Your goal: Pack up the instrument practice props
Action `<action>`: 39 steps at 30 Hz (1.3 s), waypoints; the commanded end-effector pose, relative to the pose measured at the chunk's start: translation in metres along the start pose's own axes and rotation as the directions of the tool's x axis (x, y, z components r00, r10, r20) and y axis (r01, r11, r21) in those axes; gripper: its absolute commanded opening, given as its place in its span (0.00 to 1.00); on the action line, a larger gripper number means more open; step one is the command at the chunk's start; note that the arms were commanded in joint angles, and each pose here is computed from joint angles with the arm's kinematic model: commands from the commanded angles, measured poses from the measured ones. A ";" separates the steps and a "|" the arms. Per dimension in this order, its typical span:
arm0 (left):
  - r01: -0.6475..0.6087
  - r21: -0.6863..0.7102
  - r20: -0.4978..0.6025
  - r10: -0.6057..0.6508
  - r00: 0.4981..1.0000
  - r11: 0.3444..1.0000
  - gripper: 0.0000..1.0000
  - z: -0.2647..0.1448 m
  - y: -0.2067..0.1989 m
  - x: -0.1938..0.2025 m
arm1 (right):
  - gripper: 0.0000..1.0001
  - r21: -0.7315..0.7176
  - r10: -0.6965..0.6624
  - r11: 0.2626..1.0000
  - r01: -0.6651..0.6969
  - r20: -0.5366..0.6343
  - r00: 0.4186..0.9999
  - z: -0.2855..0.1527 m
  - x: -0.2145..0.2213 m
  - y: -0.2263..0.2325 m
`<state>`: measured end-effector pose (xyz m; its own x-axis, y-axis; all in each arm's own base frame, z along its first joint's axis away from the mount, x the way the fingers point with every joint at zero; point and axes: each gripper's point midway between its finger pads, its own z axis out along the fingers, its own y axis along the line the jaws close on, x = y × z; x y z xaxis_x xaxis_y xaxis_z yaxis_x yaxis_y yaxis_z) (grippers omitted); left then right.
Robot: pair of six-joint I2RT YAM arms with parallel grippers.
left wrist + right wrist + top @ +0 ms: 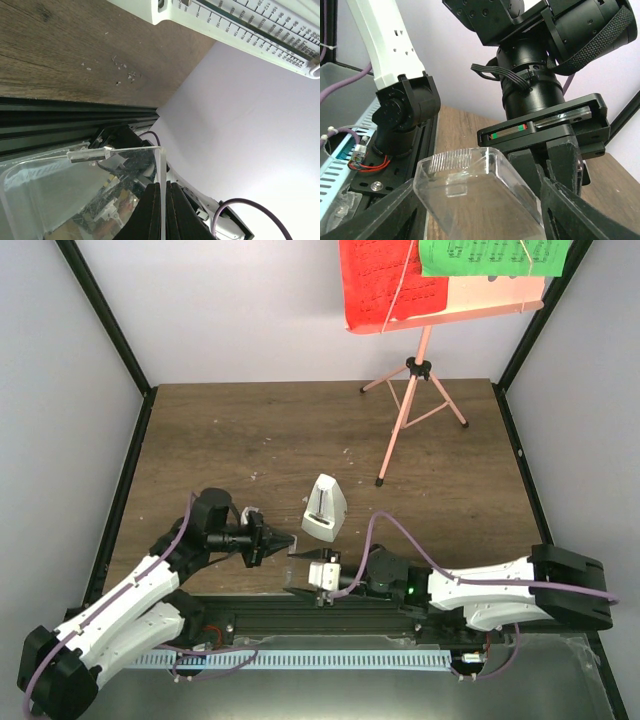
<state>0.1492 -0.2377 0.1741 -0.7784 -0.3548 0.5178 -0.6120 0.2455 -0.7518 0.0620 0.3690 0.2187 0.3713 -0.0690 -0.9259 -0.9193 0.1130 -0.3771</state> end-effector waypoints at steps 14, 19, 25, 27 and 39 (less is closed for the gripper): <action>-0.013 0.018 -0.026 0.014 1.000 1.000 0.00 0.000 -0.005 0.005 | 0.66 0.061 -0.033 0.998 0.033 0.001 0.999 0.013 0.001 -0.008; -0.009 0.017 -0.026 0.009 1.000 1.000 0.00 0.000 -0.002 0.004 | 0.56 0.070 -0.028 0.997 0.028 0.007 1.000 0.011 0.000 -0.009; -0.017 0.078 -0.013 0.018 1.000 0.997 0.47 0.001 0.002 -0.007 | 0.54 0.112 0.009 0.994 -0.011 0.023 1.000 0.006 -0.006 -0.017; -0.024 0.109 -0.003 0.024 1.000 0.994 0.80 -0.002 0.005 -0.014 | 0.53 0.131 0.038 0.991 -0.039 0.014 0.999 0.002 -0.006 -0.021; -0.724 -0.065 0.346 0.696 0.629 0.687 0.93 -0.029 -0.035 -0.080 | 0.52 0.438 0.421 0.838 -0.325 -0.139 0.896 -0.057 0.048 -0.063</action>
<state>0.2008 -0.1915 0.1476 -0.8573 -0.4909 0.1552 -0.3213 0.2745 -0.9063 0.1068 0.3305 0.2250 0.1165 -0.1051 -0.9876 -0.8999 0.4096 -0.1497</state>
